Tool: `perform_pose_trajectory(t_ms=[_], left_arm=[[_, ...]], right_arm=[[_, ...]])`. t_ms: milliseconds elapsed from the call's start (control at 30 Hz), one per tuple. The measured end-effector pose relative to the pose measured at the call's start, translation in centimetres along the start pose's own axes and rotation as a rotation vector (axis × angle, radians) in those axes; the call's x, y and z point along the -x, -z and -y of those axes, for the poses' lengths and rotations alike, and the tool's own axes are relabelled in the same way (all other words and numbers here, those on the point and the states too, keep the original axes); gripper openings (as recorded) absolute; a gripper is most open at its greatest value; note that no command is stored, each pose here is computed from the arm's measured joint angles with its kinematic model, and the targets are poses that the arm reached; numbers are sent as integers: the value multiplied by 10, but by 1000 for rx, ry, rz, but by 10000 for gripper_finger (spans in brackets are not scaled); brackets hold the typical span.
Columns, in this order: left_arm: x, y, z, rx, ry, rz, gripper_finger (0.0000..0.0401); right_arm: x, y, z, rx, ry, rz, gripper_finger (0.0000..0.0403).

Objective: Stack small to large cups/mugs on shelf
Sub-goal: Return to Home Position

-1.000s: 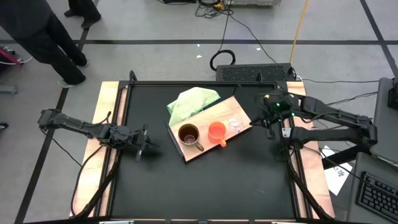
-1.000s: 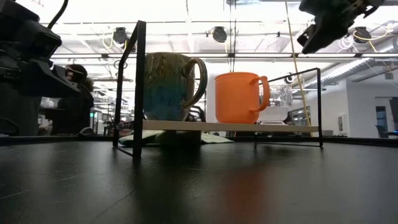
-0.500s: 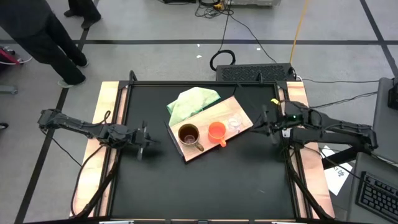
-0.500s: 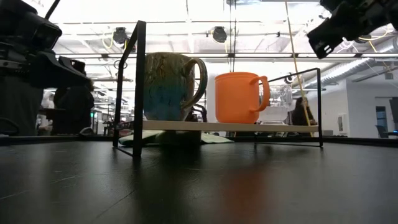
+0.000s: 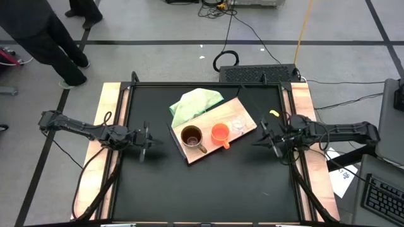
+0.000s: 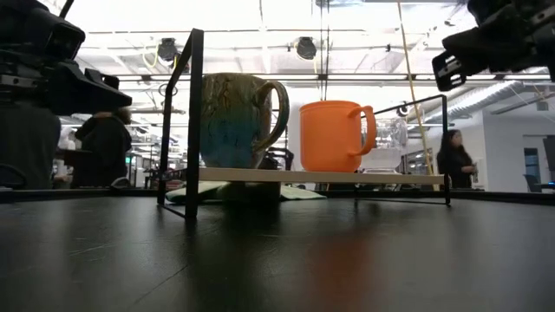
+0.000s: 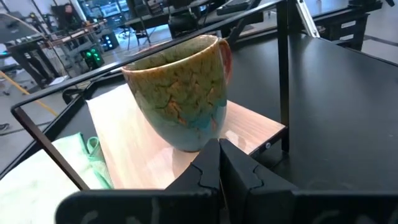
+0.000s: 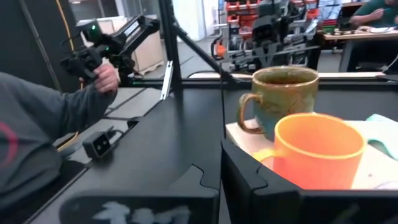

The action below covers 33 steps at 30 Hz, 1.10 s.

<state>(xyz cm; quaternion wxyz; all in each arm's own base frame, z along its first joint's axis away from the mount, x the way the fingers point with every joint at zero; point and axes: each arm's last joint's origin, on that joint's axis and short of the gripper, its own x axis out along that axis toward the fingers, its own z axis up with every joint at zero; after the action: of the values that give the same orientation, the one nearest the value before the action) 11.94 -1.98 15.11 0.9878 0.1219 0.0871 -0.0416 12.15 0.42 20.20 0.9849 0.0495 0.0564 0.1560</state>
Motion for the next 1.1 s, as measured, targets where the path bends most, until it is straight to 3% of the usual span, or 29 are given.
perform_pose_trajectory(t_ms=[300, 700, 833, 1100], left_arm=[[0, 0, 0, 1, -1, 2, 5], [0, -1, 0, 12, -2, 8, 5], [0, -1, 0, 16, -2, 7, 5], [0, -1, 0, 21, -2, 7, 5]], right_arm=[[-3, 16, -4, 34, -45, -43, 0], [-5, 38, -5, 55, -77, 12, 0], [-4, 33, -6, 65, -81, 77, 0], [-4, 33, -6, 59, -81, 72, 0]])
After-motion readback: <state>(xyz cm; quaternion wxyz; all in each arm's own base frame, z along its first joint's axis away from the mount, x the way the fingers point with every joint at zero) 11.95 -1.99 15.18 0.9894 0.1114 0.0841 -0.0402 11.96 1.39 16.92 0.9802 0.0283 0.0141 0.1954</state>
